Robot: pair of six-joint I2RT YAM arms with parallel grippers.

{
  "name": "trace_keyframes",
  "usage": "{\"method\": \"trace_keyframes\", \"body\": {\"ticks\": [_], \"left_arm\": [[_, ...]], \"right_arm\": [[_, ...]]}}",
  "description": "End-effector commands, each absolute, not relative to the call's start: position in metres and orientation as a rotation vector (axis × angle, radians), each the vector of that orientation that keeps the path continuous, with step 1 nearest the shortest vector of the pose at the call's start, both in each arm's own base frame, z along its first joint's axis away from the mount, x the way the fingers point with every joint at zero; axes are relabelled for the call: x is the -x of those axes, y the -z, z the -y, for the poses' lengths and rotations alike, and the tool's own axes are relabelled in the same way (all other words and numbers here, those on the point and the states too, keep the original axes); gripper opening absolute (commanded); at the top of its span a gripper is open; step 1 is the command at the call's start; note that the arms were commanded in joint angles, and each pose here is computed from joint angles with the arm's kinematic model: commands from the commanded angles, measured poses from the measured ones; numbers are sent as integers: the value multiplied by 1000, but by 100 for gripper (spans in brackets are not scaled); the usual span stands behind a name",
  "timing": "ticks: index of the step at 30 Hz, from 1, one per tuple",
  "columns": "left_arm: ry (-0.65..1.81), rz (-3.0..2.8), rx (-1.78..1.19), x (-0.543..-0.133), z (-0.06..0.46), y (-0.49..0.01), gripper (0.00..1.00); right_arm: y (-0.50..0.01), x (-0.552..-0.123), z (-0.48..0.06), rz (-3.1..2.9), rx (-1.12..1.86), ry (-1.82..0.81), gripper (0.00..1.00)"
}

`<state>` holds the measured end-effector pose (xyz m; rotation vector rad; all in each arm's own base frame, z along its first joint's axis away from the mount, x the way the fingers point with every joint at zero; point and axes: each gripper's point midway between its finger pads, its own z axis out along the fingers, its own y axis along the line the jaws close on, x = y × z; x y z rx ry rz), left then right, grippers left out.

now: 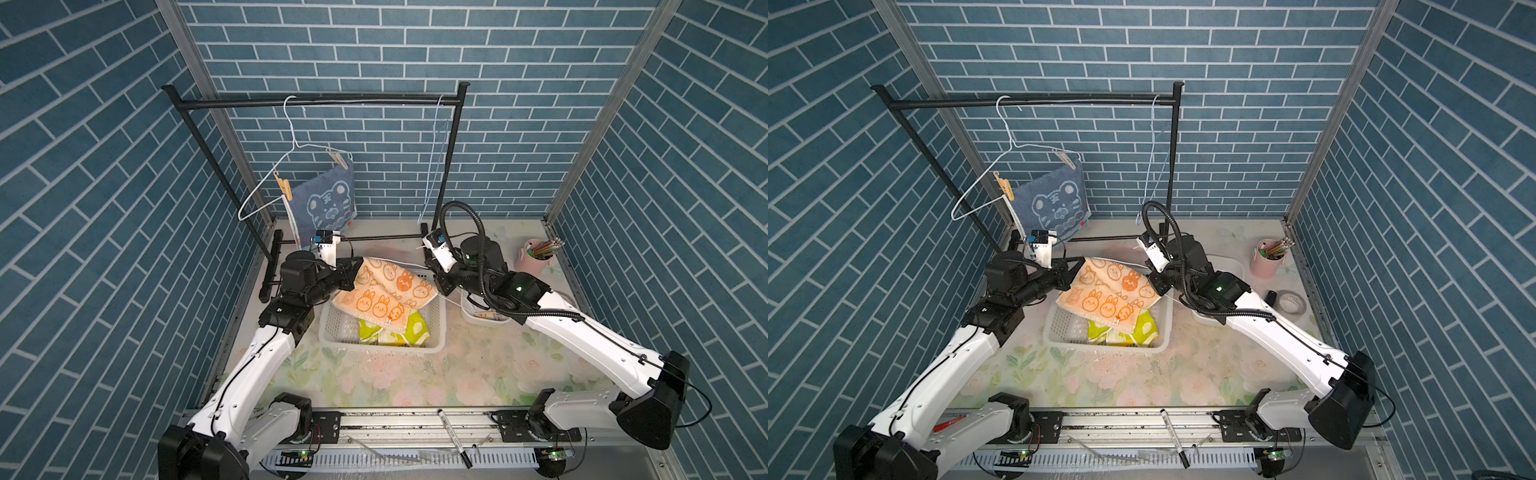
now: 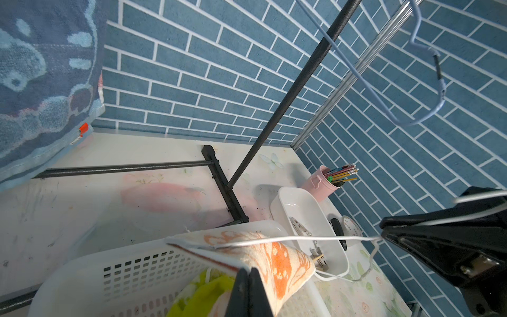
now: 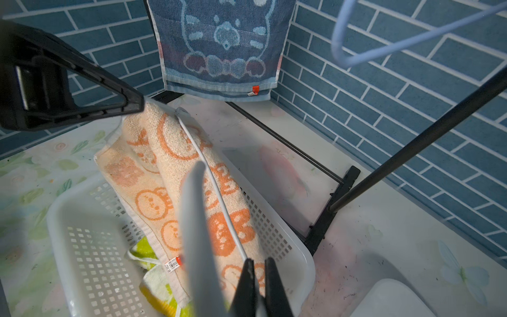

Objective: Remove the clothespins securing towels to the hanger
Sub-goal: Remove the towel from the hanger.

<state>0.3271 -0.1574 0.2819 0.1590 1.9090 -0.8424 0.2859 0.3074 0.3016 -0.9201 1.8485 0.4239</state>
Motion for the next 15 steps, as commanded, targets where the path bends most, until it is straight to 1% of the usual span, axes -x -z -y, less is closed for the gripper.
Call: {"method": "trace_keyframes", "body": {"ticks": [1,2,3,5,6,8,12,13,15], "left_arm": [[892,-1928,-187,-321,164,-274,5],[900,-1952,-170,-320,164,-263,8],[908,-1969,-151,-318,163,-253,14],[914,-1992,-122,-314,161,-238,25],[909,-2014,-111,-311,160,-228,33],[857,-2036,-110,-306,153,-225,43],[693,-2054,-113,-301,133,-227,55],[692,-2023,-126,-302,134,-241,56],[738,-2007,-151,-303,141,-248,57]], "right_arm": [[-297,-283,-302,-1857,905,-433,0],[-299,-281,-303,-1850,905,-450,0],[-301,-279,-304,-1843,913,-465,0],[-303,-274,-306,-1833,934,-492,0],[-304,-272,-306,-1830,945,-501,0],[-306,-266,-306,-1825,976,-520,0],[-312,-261,-301,-1820,993,-513,0],[-313,-261,-300,-1817,992,-514,0],[-316,-256,-301,-1809,997,-547,0]]}}
